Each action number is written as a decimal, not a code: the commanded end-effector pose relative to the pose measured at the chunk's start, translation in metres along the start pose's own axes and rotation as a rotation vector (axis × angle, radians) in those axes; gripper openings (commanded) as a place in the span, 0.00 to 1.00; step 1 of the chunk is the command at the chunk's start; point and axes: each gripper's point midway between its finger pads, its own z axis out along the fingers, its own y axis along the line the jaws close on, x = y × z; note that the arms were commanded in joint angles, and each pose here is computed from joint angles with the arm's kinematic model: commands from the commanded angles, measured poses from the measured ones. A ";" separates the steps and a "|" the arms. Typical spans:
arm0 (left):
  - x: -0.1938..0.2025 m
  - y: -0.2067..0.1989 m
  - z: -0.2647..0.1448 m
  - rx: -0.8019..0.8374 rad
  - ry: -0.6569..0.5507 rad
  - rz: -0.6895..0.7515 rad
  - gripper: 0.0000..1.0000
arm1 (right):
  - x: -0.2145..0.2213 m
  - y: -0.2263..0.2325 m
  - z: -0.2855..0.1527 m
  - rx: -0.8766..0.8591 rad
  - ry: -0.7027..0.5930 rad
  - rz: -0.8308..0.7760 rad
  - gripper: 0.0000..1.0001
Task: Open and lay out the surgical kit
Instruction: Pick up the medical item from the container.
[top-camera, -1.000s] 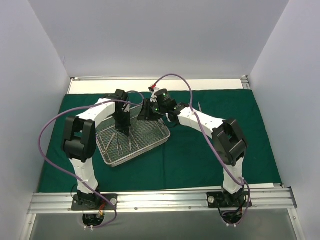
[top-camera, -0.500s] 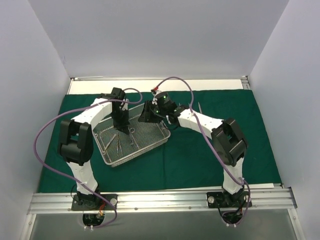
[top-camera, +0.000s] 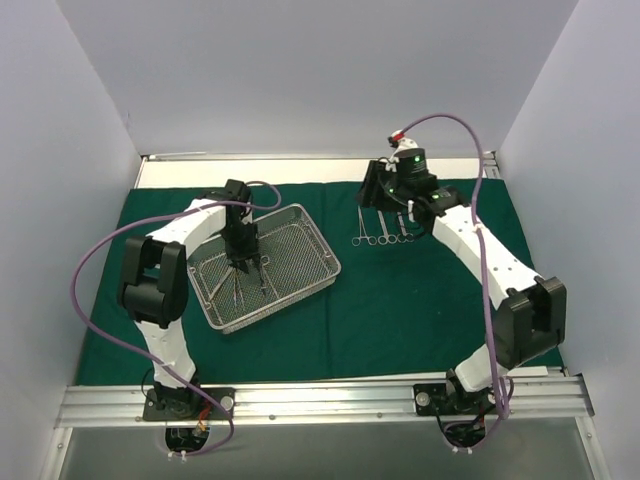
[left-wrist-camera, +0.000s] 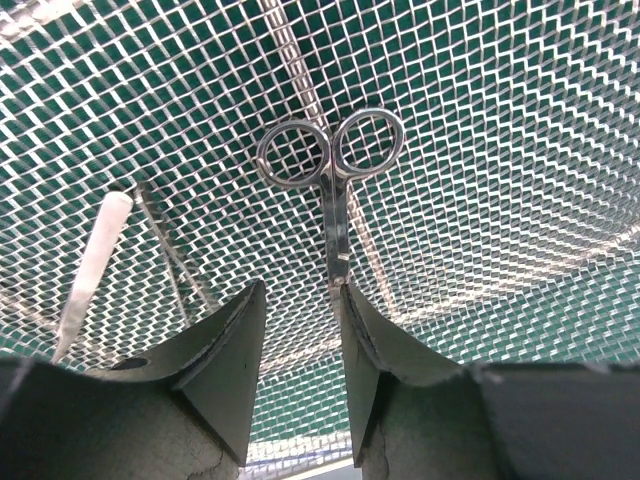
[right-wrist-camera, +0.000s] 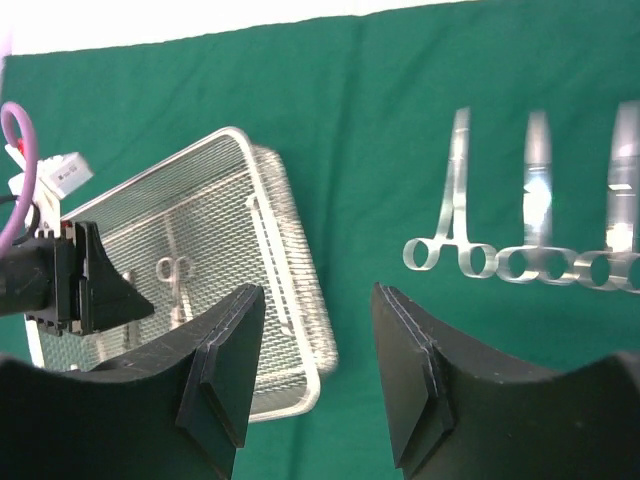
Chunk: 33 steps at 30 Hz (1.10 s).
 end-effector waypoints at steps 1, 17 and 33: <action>-0.010 -0.008 0.007 -0.018 -0.030 -0.015 0.44 | 0.005 -0.021 -0.021 0.058 0.030 -0.079 0.47; 0.003 -0.003 0.048 -0.238 0.016 -0.062 0.42 | -0.008 -0.021 -0.041 -0.001 0.004 -0.129 0.47; 0.011 -0.012 0.048 -0.089 0.057 0.024 0.02 | 0.041 0.028 -0.018 -0.169 0.110 -0.012 0.43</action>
